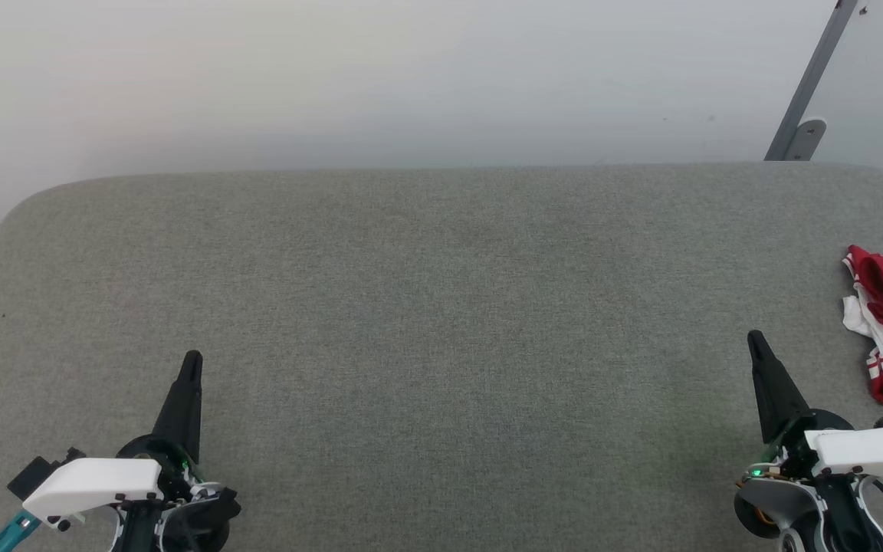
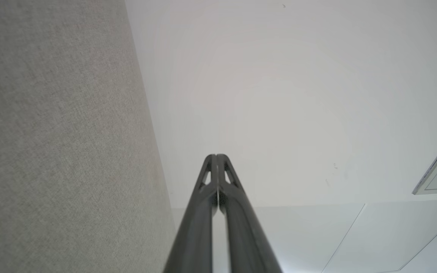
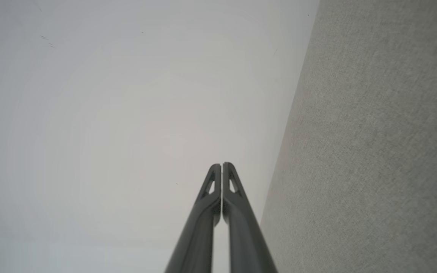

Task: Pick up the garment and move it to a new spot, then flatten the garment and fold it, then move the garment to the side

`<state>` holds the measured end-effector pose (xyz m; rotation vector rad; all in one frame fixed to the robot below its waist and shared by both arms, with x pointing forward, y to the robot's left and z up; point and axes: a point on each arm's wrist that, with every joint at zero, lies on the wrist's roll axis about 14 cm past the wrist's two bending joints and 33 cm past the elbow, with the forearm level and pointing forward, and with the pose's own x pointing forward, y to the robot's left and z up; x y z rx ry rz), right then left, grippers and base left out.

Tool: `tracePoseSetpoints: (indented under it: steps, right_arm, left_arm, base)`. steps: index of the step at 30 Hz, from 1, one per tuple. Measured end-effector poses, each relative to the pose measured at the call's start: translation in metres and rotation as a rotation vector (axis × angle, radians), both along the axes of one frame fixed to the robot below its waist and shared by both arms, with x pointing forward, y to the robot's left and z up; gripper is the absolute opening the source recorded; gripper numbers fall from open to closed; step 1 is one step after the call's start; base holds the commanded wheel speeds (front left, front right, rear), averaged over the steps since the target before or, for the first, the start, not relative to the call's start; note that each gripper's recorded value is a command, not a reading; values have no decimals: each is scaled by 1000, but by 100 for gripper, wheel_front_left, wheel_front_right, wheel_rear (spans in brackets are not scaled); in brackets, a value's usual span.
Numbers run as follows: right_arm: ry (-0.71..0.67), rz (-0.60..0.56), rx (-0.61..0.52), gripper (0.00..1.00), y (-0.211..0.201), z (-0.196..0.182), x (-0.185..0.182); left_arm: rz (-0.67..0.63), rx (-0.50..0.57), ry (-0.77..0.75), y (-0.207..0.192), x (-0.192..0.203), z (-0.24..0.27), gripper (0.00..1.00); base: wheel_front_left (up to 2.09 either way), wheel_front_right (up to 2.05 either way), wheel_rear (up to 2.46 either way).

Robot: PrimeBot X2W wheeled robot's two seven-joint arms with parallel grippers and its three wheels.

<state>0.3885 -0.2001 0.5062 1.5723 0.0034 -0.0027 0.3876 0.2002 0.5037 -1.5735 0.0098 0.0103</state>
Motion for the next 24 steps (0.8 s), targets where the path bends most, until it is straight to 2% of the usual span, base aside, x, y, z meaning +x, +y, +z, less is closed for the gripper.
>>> tracePoseSetpoints:
  steps: [24]
  right_arm:
    - [0, 1, 0, 0, 0, 0, 0]
  left_arm:
    - [-2, -1, 0, 0, 0, 0, 0]
  base:
    - [0, 0, 0]
